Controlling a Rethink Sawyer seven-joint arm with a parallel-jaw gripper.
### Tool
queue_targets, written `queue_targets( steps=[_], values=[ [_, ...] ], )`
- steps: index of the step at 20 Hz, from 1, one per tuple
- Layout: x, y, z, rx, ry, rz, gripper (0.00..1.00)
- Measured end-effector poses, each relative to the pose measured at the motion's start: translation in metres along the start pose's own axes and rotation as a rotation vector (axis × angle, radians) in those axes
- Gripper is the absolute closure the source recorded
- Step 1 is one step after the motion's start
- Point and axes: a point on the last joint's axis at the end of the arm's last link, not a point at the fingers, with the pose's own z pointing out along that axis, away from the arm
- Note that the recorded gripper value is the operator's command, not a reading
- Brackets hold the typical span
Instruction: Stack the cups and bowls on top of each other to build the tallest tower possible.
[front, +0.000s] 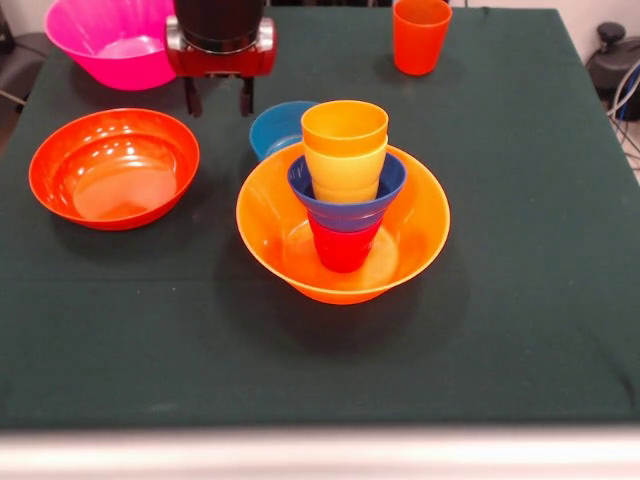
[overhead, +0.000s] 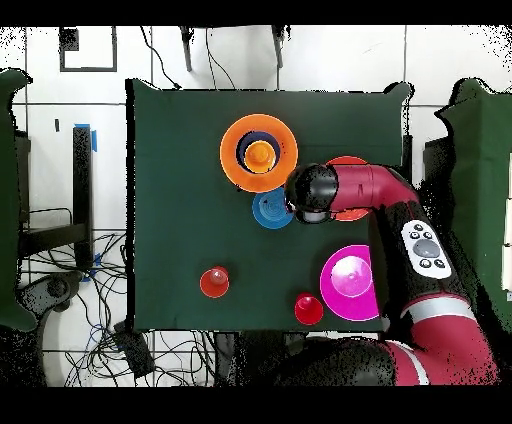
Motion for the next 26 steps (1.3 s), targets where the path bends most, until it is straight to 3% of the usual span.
queue_targets(
  steps=[12, 17, 22, 26],
  values=[
    [-0.023, 0.029, -0.009, -0.063, -0.041, -0.016, 0.00],
    [-0.026, 0.036, -0.009, -0.072, -0.046, -0.025, 0.00],
    [-0.025, 0.038, 0.001, -0.075, -0.036, -0.031, 0.00],
    [-0.020, 0.040, 0.021, -0.067, -0.015, -0.053, 0.00]
  ],
)
